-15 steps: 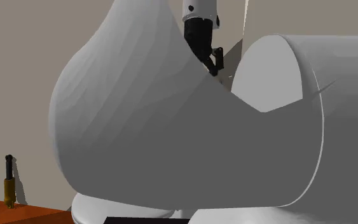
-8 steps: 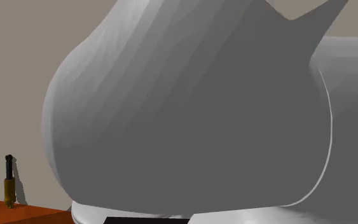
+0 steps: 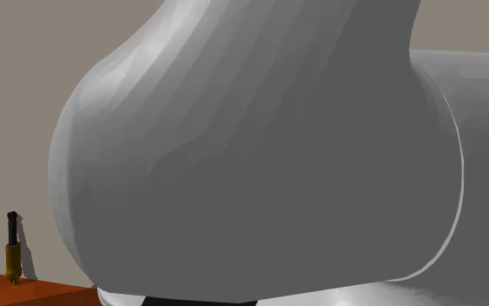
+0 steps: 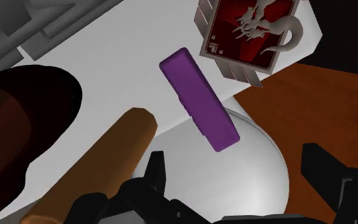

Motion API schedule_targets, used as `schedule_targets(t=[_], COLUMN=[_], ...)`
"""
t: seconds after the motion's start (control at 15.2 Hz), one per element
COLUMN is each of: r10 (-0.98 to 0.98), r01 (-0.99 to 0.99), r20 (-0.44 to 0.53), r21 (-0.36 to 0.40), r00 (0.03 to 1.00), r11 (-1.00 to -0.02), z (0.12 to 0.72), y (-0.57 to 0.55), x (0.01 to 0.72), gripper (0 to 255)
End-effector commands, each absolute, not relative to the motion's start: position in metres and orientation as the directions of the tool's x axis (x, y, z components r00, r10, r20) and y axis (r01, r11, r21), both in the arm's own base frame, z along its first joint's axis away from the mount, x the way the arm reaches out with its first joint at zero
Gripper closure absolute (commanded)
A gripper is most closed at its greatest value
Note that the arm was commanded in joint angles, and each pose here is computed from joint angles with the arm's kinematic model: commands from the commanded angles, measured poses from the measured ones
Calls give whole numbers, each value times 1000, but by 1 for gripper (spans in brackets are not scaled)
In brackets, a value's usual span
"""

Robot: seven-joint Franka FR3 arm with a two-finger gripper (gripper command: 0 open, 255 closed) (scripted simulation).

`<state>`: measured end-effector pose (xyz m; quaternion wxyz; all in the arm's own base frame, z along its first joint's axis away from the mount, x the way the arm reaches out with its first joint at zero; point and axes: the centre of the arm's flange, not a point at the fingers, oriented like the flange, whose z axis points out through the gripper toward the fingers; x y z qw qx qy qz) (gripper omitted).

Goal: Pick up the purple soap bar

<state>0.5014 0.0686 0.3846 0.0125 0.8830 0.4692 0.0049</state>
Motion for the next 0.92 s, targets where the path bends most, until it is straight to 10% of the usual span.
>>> schedule_targets(t=[0.0,0.46,0.53,0.86], r10=[841,841,841,841], r01=[840,840,840,840], r20=[-2,-2,-2,-2], r21=[30,30,30,30], r00=[542,542,542,542], r11=[-541,-541,-541,-541], z=[374,345,345,345], y=[70,70,71,71], x=[506,506,506,506], gripper=[0,0,255,255])
